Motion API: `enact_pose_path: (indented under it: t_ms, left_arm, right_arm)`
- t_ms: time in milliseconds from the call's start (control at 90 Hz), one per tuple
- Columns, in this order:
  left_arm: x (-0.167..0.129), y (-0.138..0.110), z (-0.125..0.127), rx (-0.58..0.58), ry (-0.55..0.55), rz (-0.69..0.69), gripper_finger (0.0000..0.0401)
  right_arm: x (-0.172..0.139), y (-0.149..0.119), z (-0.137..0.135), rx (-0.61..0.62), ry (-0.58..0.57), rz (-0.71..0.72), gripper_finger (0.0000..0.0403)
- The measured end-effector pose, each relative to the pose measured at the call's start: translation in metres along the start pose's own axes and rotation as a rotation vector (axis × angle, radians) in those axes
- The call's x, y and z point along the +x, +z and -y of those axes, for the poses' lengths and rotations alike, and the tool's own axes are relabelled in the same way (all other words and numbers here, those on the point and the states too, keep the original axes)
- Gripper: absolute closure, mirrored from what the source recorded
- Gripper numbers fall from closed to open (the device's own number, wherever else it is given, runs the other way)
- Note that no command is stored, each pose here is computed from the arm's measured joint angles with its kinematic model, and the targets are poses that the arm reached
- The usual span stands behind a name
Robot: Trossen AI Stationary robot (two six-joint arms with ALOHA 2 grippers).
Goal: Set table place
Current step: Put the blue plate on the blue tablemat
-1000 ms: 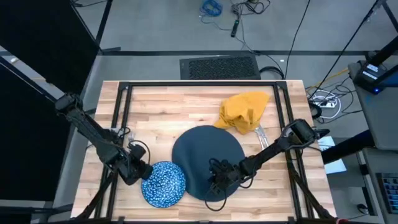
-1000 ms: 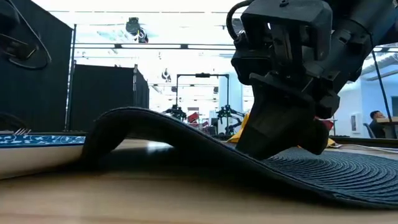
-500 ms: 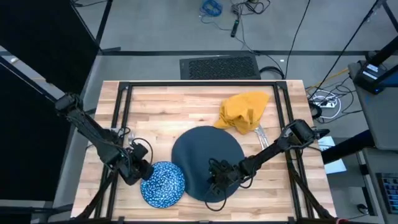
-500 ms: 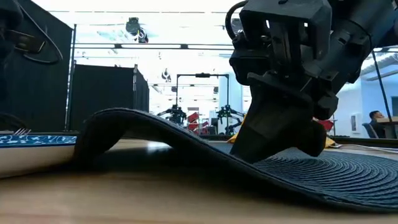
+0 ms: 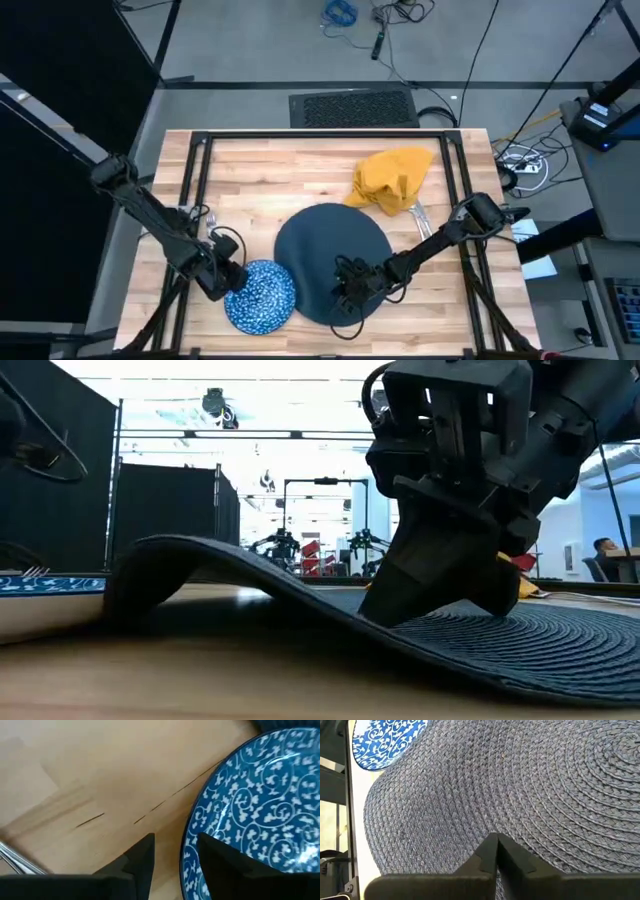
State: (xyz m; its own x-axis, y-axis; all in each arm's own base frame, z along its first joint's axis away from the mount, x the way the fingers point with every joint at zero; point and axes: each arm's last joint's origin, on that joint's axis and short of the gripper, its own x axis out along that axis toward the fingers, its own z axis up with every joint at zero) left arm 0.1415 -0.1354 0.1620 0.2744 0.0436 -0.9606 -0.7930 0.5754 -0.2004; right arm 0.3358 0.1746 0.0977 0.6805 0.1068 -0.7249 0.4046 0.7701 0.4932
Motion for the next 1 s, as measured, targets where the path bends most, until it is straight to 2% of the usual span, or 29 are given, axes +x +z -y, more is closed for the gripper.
enact_pose_path:
  t_ms: [622,822,911,1000]
  left_arm:
    - [0.016,-0.004,0.008,0.049,0.021,-0.023,0.0271]
    - [0.022,0.0,0.013,0.121,0.003,-0.032,0.0272]
    - [0.022,0.001,0.014,0.131,-0.001,-0.038,0.0288]
    - [0.022,0.002,0.013,0.134,0.003,-0.037,0.0332]
  right_arm:
    - [0.0,0.0,0.0,0.002,0.001,0.001,0.0403]
    - [0.0,0.0,0.0,0.003,0.001,0.002,0.0403]
    - [0.0,0.0,0.0,0.003,0.002,0.002,0.0403]
    - [0.0,0.0,0.0,0.003,0.002,0.002,0.0403]
